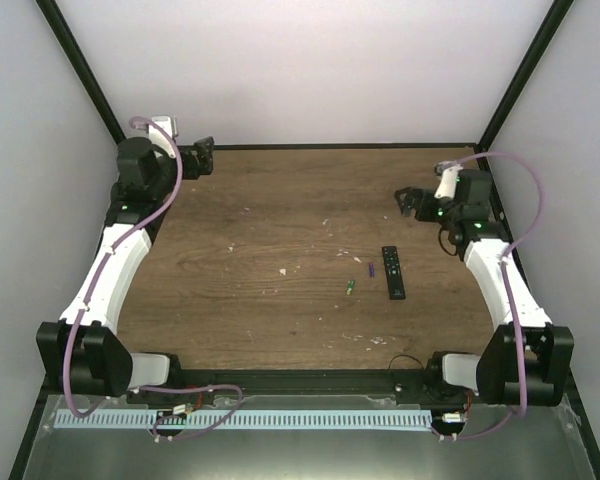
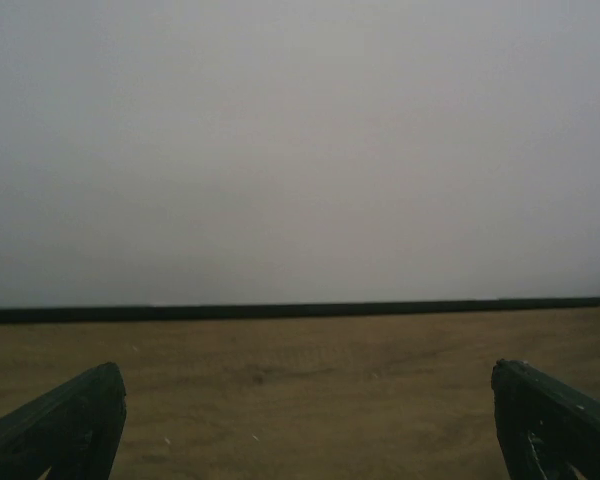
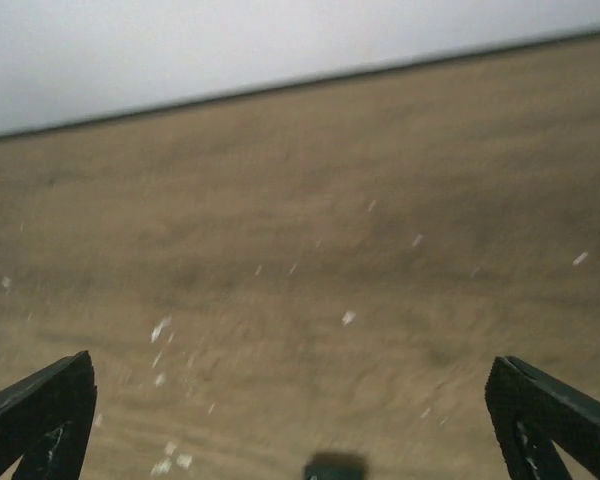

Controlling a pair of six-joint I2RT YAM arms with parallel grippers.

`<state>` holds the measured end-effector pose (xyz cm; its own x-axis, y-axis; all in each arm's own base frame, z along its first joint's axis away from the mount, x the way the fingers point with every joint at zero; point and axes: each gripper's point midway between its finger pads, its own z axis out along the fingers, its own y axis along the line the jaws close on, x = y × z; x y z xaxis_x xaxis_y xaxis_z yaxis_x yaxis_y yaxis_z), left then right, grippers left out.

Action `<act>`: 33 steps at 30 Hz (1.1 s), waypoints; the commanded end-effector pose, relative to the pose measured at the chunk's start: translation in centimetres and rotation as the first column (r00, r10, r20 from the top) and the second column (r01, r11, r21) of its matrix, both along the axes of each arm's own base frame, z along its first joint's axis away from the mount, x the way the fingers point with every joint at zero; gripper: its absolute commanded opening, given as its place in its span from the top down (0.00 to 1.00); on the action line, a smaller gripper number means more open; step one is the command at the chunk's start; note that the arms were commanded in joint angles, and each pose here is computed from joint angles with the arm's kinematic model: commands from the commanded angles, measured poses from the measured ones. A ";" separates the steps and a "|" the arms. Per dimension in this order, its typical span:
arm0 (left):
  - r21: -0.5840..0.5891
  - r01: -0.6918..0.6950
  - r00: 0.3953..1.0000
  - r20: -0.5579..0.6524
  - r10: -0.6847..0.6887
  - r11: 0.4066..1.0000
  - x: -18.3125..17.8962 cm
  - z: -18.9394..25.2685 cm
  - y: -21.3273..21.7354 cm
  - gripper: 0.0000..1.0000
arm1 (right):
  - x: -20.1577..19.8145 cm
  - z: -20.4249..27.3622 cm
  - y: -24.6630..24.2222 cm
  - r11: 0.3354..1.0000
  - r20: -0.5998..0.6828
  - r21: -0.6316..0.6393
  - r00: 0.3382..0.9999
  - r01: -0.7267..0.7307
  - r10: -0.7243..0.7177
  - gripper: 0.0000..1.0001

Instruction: Load the batteries into the remote control

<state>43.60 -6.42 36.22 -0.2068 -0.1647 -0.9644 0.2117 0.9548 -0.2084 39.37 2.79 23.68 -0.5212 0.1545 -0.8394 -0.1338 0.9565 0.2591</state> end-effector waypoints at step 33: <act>-0.055 0.156 0.976 -0.147 -0.162 0.986 -1.2 -4.4 -6.3 0.00 | -9.5 -19.6 4.3 0.985 -0.763 -0.174 0.634 -0.011 -0.127 0.11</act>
<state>42.44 -12.43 31.19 -0.3820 -0.1583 -0.9105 0.3093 0.9065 -0.2873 29.30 7.22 4.14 -0.9817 0.1098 -0.1555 0.0908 0.9881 0.1244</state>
